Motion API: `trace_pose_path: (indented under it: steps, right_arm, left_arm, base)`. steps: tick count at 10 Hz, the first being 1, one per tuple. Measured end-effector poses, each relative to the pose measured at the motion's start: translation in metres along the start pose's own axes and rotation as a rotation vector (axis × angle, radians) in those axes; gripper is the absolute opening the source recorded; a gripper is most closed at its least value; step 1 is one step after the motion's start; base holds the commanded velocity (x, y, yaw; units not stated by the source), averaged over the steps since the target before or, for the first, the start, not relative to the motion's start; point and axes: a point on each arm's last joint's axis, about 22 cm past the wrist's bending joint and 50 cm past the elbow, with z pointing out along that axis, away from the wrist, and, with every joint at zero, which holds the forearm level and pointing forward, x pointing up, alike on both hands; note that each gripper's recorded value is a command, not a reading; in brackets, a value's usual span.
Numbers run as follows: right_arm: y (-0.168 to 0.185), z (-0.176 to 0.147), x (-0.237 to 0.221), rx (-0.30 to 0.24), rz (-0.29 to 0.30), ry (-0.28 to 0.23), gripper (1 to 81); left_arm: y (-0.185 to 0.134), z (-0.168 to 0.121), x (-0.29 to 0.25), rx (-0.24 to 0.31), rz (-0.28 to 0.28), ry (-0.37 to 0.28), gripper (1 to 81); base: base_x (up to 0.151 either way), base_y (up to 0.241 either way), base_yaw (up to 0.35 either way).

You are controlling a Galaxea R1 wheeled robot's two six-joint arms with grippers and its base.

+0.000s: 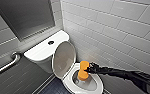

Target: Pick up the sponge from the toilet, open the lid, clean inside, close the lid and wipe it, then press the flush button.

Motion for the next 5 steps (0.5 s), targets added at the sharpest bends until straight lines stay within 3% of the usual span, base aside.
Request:
trace_pose_path:
  steps: [5]
  right_arm:
    - [0.015, 0.018, 0.017, -0.068, 0.007, 0.040, 1.0]
  left_arm:
    - [0.056, 0.007, -0.059, -0.089, 0.010, 0.009, 81.1]
  base:
    - [0.000, 0.000, 0.000]
